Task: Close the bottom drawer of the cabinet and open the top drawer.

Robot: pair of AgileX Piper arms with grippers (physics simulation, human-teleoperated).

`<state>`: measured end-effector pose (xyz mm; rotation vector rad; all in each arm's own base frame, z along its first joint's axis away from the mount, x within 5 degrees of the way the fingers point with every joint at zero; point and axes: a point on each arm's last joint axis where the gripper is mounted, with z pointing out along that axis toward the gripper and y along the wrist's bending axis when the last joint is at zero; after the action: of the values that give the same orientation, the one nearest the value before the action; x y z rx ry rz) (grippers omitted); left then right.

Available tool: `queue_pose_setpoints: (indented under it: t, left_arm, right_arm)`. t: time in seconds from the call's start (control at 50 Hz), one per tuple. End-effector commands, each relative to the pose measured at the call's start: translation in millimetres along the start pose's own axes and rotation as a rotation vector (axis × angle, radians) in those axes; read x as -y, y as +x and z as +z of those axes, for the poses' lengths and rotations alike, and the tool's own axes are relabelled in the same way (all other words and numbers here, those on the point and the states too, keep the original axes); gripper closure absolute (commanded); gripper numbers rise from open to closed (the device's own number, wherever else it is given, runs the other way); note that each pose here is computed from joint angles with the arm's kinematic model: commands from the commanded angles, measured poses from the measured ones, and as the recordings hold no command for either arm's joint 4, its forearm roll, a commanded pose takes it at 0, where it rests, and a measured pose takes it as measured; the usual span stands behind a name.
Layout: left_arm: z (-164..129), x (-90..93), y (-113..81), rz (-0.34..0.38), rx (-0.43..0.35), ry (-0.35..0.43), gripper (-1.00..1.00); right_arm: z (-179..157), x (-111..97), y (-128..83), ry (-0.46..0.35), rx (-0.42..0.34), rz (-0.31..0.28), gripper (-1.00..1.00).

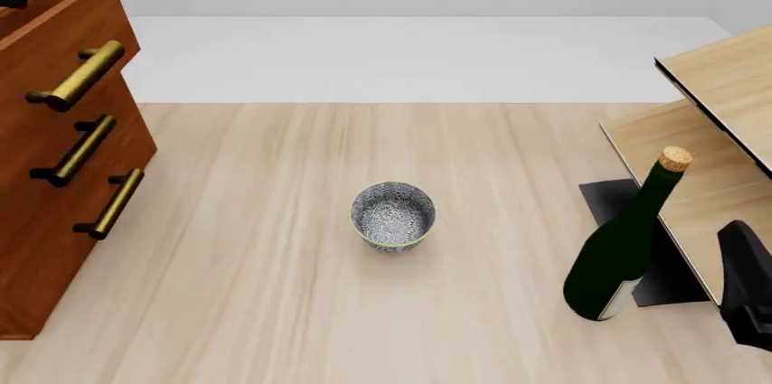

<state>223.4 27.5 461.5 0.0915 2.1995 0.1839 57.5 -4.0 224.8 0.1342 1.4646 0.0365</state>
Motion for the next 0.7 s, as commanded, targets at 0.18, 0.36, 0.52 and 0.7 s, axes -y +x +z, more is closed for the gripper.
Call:
queue_pose_setpoints:
  t: [0.18,0.36,0.52,0.7]
  left_arm:
    - [7.6,-1.1,14.5,-0.026,-0.028,-0.009,-1.00]
    - [7.6,-4.7,20.5,-0.029,-0.034,-0.026,-1.00]
    - [7.6,-6.2,22.3,-0.033,-0.036,-0.032,-1.00]
    - [13.2,-6.0,29.6,-0.037,-0.048,-0.034,-1.00]
  right_arm:
    - [0.0,-0.1,0.1,-0.001,0.000,-0.001,-1.00]
    - [-0.2,-0.2,0.4,-0.004,-0.001,-0.001,-1.00]
    - [-0.2,-0.2,0.4,-0.004,-0.002,-0.002,-1.00]
    - [-0.2,-0.1,0.4,-0.003,-0.002,-0.001,-1.00]
